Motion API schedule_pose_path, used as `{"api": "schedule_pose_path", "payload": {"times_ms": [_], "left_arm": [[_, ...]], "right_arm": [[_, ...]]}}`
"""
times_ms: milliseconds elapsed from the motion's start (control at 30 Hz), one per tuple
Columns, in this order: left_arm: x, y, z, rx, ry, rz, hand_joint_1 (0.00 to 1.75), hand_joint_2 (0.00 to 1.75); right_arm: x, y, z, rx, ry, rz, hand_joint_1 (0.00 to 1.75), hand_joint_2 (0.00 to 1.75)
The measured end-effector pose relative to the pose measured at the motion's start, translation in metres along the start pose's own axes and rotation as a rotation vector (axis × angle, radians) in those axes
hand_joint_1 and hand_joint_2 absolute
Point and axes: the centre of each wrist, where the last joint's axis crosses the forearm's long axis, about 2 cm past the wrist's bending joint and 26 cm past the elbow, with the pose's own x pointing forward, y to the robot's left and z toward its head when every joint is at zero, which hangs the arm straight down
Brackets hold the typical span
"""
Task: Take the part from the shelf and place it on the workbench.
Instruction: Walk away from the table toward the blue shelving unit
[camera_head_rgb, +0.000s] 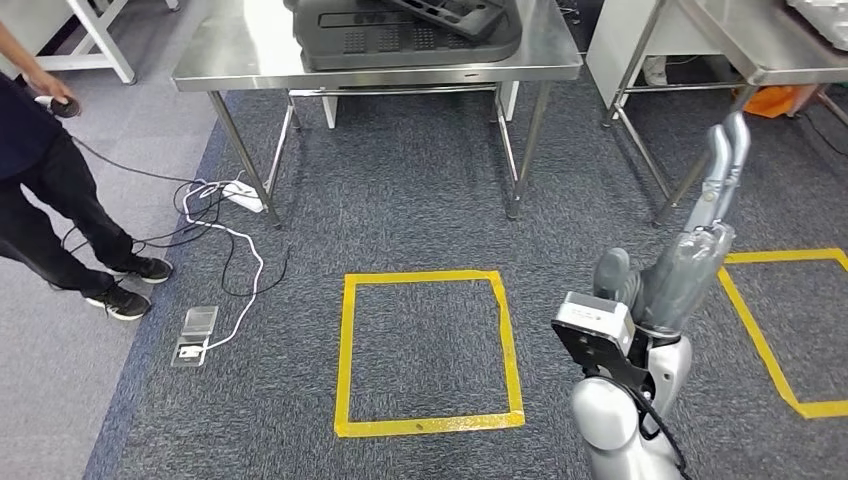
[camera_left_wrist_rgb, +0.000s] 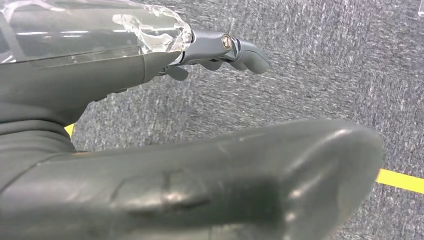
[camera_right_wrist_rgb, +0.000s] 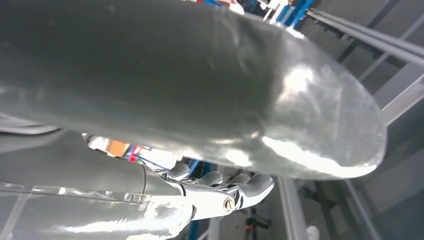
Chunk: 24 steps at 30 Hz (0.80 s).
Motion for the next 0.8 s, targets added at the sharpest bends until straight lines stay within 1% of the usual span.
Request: {"api": "schedule_pose_path", "payload": {"times_ms": [33,800], "left_arm": [[-0.0002,0.0000,0.0001,0.000,-0.002,0.000,0.00,0.00],[-0.0007,0.0000,0.0005,0.004,-0.004,-0.003,0.00,0.00]], "right_arm": [[0.0000,0.0000,0.0001,0.001,0.001,0.002,0.00,1.75],[-0.0001,-0.0023,0.0018,0.020,0.012,0.043,0.00,1.75]]}}
